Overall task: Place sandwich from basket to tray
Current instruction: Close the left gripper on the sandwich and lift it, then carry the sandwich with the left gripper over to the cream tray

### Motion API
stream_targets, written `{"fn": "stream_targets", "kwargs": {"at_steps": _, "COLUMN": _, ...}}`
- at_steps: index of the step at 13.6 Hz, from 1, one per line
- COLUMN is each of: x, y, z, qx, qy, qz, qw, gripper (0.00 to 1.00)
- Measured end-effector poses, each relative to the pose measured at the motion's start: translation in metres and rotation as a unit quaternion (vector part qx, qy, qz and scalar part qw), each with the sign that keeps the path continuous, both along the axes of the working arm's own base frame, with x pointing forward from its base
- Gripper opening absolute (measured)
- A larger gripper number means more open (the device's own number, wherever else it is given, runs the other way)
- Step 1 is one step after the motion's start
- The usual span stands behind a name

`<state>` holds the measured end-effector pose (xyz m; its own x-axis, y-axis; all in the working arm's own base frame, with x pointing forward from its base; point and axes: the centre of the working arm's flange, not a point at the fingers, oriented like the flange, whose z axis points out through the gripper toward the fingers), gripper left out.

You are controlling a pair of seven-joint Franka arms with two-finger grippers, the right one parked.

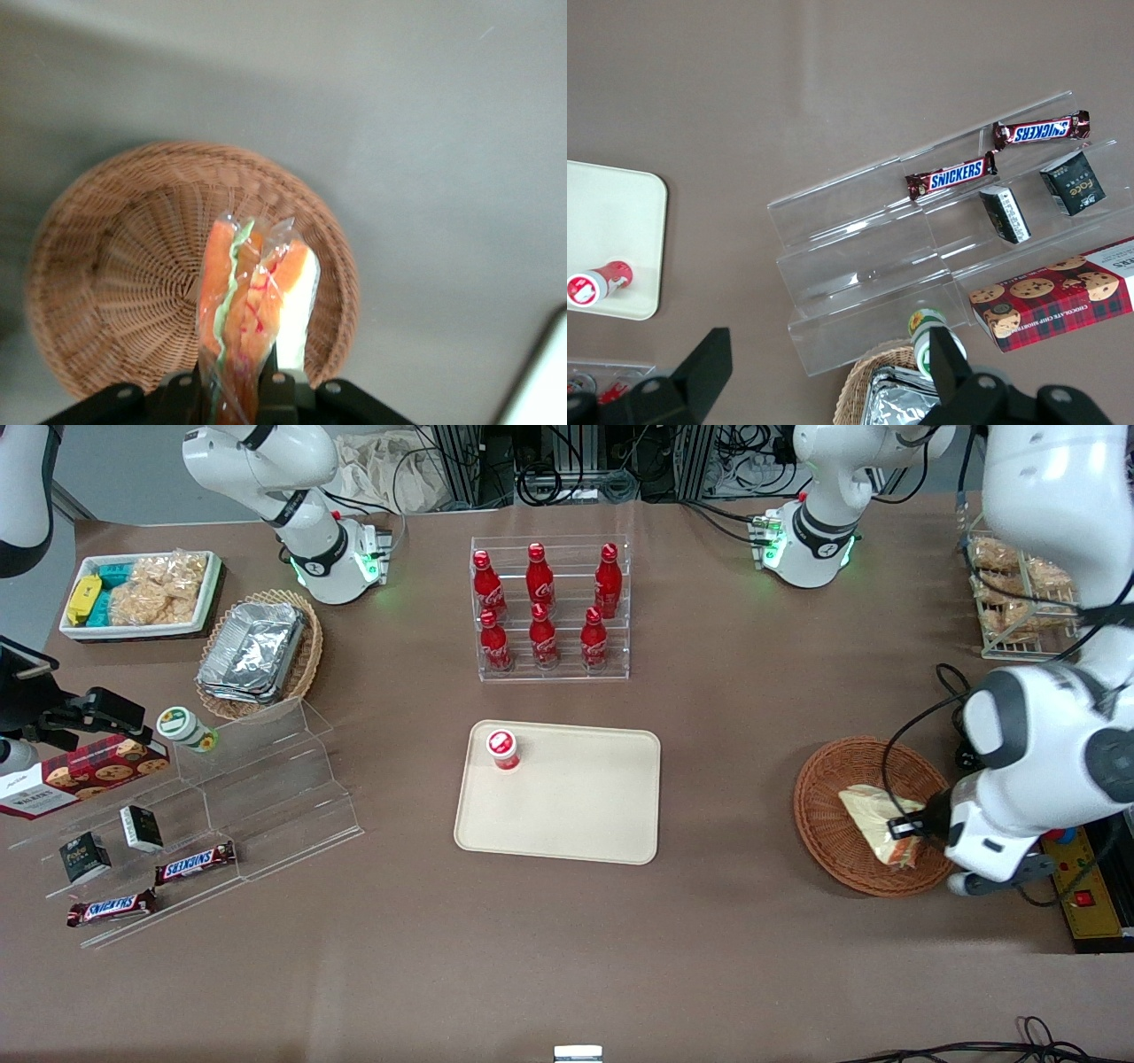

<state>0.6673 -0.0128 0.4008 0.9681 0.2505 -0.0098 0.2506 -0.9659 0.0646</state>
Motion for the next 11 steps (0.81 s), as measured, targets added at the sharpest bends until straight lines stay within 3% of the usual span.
{"fn": "stream_targets", "kwargs": {"at_steps": 3, "x": -0.016, "y": -0.001, "z": 0.091, "qx": 0.003, "qy": 0.000, "qz": -0.009, "qw": 1.0000, "gripper": 0.22}}
{"fn": "stream_targets", "kwargs": {"at_steps": 7, "x": -0.052, "y": -0.020, "z": 0.178, "qx": 0.049, "qy": 0.019, "qz": -0.039, "qw": 0.9979, "gripper": 0.22}}
{"fn": "stream_targets", "kwargs": {"at_steps": 11, "x": -0.091, "y": -0.093, "z": 0.226, "qx": 0.063, "qy": 0.034, "qz": -0.026, "qw": 0.9971, "gripper": 0.22}}
